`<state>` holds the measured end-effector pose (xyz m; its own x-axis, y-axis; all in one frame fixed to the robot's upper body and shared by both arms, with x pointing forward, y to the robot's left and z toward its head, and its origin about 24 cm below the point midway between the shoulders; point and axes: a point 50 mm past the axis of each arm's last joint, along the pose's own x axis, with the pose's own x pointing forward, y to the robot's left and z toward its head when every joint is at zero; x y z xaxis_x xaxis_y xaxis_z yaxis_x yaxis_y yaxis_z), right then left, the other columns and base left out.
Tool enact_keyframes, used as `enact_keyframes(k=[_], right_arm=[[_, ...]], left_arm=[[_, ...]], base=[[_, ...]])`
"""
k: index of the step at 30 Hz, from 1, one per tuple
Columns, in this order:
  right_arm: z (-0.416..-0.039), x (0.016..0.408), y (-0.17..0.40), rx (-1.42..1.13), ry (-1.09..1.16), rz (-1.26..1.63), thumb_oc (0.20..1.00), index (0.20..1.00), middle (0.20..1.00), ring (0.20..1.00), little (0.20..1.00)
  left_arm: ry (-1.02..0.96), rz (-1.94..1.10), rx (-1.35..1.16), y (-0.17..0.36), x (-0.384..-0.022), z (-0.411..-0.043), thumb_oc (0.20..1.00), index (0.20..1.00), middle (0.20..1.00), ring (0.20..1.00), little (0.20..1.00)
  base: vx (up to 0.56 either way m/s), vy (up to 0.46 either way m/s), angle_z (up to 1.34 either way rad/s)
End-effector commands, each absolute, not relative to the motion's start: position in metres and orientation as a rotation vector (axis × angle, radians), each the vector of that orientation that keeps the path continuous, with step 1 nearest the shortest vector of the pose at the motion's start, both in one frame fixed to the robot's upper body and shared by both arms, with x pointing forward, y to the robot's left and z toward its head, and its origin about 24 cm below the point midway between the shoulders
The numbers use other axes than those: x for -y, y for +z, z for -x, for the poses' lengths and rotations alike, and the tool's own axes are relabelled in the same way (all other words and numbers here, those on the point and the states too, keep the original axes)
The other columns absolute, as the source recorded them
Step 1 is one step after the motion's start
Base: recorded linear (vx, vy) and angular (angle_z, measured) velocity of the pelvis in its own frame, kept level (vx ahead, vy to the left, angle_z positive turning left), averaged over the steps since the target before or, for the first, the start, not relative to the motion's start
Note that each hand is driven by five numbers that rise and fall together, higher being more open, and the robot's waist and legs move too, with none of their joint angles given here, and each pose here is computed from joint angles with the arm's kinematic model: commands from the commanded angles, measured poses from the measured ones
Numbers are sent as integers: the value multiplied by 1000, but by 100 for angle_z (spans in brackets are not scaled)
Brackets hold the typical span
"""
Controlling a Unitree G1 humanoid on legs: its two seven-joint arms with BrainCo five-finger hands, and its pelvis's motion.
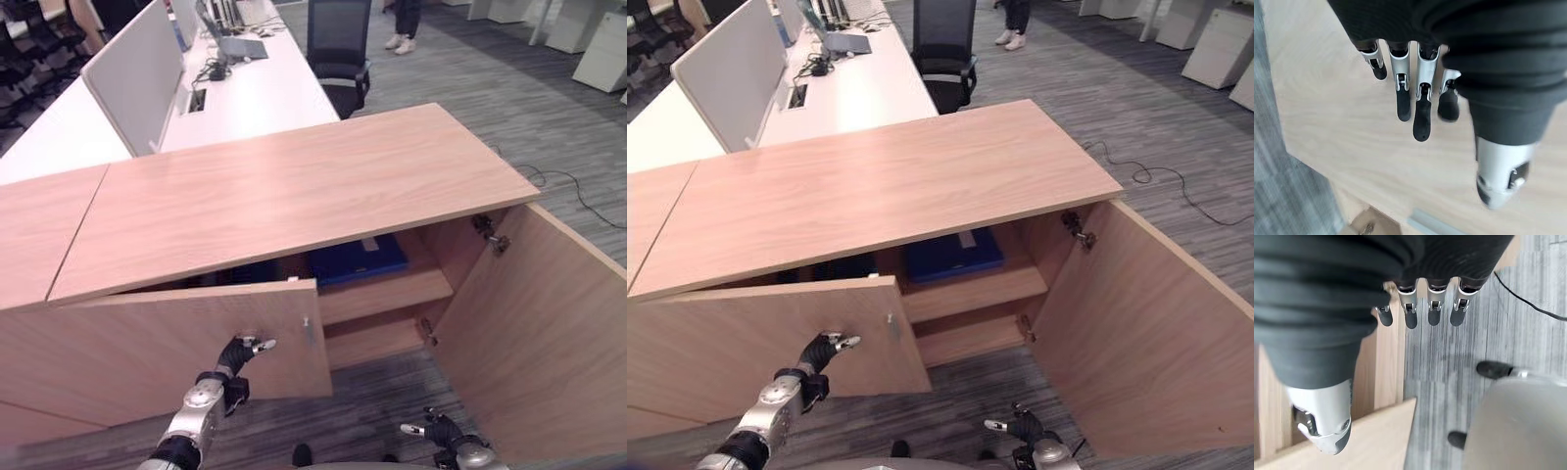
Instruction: Put the empty folder in the office cabinet
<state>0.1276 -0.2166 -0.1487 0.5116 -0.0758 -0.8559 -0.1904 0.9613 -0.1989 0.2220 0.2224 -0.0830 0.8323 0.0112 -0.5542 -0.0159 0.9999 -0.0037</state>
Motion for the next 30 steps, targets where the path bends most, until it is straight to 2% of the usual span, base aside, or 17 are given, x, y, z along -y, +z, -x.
enact_keyframes(k=[1,2,5,15,23,24,25,27,28,29,30], right_arm=[[-139,211,-144,-983,111,282,1000,1000,1000,1000,1000],[-132,211,-147,-1001,114,278,1000,1000,1000,1000,1000],[-125,214,-149,-1026,118,287,1000,1000,1000,1000,1000],[-121,218,-152,-1063,122,308,1000,1000,1000,1000,1000],[-119,219,-153,-1080,70,269,1000,1000,1000,1000,1000],[-119,219,-153,-1079,40,241,1000,1000,1000,1000,1000],[-119,220,-153,-1080,40,241,1000,1000,1000,1000,1000],[-124,222,-152,-1066,-6,214,1000,1000,1000,1000,1000],[-122,225,-152,-1073,-41,190,1000,1000,1000,1000,1000],[-122,226,-152,-1075,-41,190,1000,1000,1000,1000,1000],[-128,231,-149,-1064,-68,188,1000,1000,1000,1000,1000]], left_arm=[[146,-33,-314,-19,-259,-286,1000,1000,1000,1000,1000],[194,-67,-304,-9,-277,-292,1000,1000,1000,1000,1000],[254,-127,-270,14,-301,-304,1000,1000,1000,1000,1000],[347,-185,-135,75,-329,-333,1000,1000,1000,1000,1000],[253,-141,-122,56,-295,-334,1000,1000,1000,1000,1000],[183,-141,-142,39,-275,-327,1000,1000,1000,1000,1000],[183,-141,-143,38,-274,-327,1000,1000,1000,1000,1000],[99,-75,-171,16,-243,-318,1000,1000,1000,1000,1000],[-9,-57,-216,-5,-215,-304,1000,1000,1000,1000,1000],[-9,-57,-218,-5,-215,-303,1000,1000,1000,1000,1000],[-106,-52,-243,-18,-192,-290,1000,1000,1000,1000,1000]], base=[[100,90,-40],[62,65,-31],[52,68,-35],[5,44,-16],[-8,12,-9],[0,0,0],[0,0,0],[-67,-2,3],[-70,-4,3],[-131,-35,2],[-127,-44,0]])
